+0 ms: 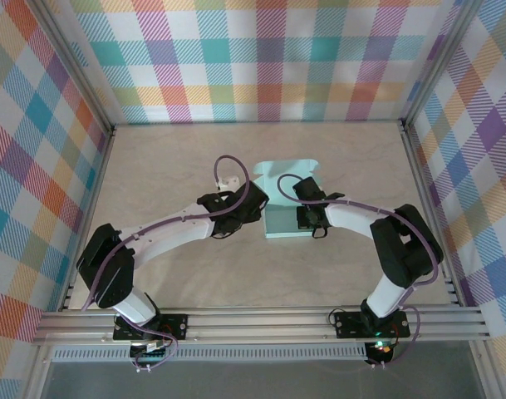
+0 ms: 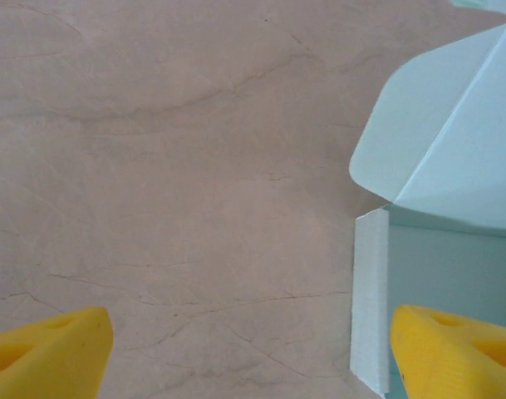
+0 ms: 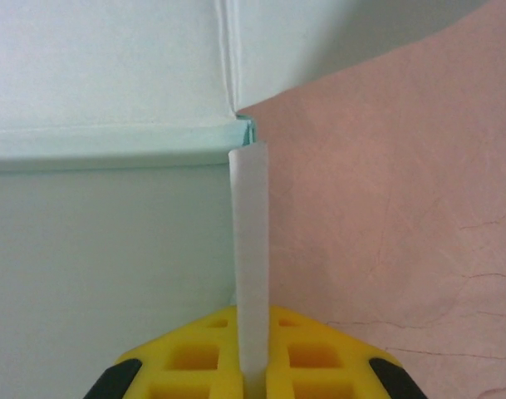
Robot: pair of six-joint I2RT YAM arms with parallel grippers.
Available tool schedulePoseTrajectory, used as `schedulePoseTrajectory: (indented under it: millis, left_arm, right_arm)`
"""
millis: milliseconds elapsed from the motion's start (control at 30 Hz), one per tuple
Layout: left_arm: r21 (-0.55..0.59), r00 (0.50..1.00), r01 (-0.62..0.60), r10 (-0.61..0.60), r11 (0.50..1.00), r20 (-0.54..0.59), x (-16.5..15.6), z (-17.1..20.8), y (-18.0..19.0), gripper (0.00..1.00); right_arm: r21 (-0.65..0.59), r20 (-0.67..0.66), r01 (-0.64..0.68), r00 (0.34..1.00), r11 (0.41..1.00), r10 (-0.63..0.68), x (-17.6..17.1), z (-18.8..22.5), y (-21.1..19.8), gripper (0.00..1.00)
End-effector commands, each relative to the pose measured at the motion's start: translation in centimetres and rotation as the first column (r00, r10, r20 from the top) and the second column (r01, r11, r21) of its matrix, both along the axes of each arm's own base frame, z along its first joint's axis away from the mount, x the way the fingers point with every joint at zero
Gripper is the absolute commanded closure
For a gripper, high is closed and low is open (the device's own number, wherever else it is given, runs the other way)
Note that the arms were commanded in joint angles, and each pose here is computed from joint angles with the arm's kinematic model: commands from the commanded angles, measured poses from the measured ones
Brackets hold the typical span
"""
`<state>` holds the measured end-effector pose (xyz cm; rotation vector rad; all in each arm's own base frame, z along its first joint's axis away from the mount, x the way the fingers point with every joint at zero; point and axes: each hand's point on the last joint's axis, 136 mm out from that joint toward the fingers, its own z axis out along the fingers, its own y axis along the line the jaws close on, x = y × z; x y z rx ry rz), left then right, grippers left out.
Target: Fold the paper box
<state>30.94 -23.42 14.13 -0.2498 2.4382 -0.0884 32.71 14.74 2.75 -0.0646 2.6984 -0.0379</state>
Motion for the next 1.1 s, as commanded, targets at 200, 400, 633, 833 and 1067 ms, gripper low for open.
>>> schedulePoseTrajectory:
  millis: [200,400,633,833,1067]
  left_arm:
    - [0.000,1.000,-0.021,0.021,1.000,0.016,0.4,0.1,1.1,0.13]
    - [-0.011,1.000,-0.023,0.023,1.000,0.012,0.5,-0.1,1.4,0.13]
    - [-0.020,1.000,-0.016,0.016,1.000,0.002,0.7,-0.2,1.5,0.13]
    - [-0.028,1.000,-0.007,0.007,1.000,-0.008,0.7,-0.4,1.3,0.13]
    - [-0.026,1.000,0.000,0.000,1.000,-0.016,0.5,-0.6,1.3,0.13]
  right_arm:
    - [-0.144,-0.006,0.005,1.000,0.990,-0.006,0.1,-0.2,-1.8,1.00]
    - [-0.232,-0.040,-0.012,0.999,0.973,0.003,-0.2,-1.4,-2.0,1.00]
    - [-0.224,-0.013,-0.007,1.000,0.975,0.004,0.1,-0.4,-1.2,0.94]
    - [-0.135,0.071,-0.008,0.997,0.991,0.018,1.0,2.3,0.0,0.79]
    - [-0.117,0.077,-0.011,0.997,0.993,0.020,1.0,2.6,0.2,0.66]
